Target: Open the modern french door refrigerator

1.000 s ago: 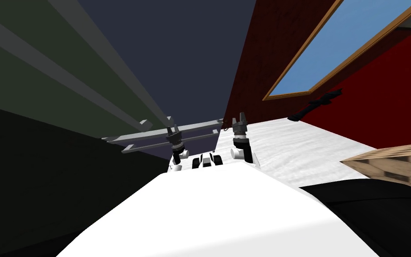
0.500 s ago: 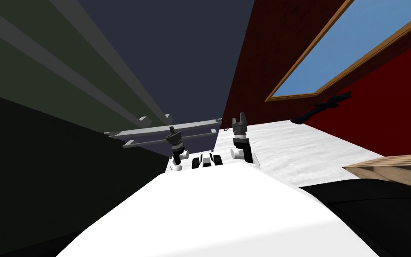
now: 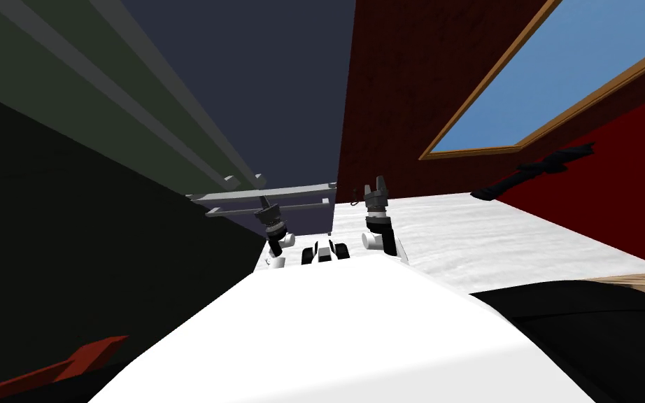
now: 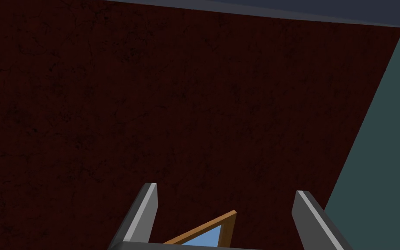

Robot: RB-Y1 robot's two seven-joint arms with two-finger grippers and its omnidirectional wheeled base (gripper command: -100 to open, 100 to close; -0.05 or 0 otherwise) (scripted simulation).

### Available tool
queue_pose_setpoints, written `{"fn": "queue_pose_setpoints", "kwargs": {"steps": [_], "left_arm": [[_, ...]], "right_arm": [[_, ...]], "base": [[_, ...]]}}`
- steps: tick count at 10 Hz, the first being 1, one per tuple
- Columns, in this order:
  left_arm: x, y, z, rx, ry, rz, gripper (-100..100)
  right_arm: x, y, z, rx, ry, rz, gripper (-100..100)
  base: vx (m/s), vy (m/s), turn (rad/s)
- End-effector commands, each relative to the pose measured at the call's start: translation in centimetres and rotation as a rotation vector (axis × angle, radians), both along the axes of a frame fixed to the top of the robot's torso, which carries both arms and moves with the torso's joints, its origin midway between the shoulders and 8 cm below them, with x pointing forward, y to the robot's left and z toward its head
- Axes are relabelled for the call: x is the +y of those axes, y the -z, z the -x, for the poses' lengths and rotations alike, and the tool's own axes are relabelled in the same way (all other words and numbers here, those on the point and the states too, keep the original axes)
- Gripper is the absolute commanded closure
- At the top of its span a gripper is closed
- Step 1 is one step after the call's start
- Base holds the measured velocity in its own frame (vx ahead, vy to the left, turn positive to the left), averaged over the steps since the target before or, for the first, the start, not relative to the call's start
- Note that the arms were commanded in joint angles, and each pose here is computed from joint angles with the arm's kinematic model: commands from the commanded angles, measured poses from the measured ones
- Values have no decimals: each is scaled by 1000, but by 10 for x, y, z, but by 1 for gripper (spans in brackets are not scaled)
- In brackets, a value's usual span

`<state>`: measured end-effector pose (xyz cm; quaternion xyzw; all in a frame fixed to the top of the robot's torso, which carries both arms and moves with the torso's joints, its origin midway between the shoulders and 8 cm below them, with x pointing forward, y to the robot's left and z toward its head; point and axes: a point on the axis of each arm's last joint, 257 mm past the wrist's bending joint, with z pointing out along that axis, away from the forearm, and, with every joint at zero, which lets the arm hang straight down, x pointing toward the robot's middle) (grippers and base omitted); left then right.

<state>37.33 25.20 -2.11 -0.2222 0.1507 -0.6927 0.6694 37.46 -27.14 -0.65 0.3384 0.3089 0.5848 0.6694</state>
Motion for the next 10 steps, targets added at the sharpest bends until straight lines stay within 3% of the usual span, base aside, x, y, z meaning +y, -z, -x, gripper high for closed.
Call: {"fn": "queue_pose_setpoints", "kwargs": {"steps": [1, 2, 3, 7, 9, 10], "left_arm": [[11, -8, -3, 5, -63, 0, 100], [8, -6, -2, 3, -47, 1, 100], [10, -7, -3, 7, -41, -47, -100], [11, -7, -5, 13, -9, -143, -100], [9, -6, -7, 17, 13, -171, -100], [4, -3, -9, 19, 42, -160, -100]], "right_arm": [[0, 0, 0, 0, 0, 0, 0], [0, 0, 0, 0, 0, 0, 0], [0, 0, 0, 0, 0, 0, 0], [0, 0, 0, 0, 0, 1, 0], [0, 0, 0, 0, 0, 1, 0], [0, 0, 0, 0, 0, 1, 0]], "base": [[-155, -224, 149], [-68, -109, 31], [-9, -16, -23], [25, 39, -23], [39, 49, -42], [56, 135, -138]]}}
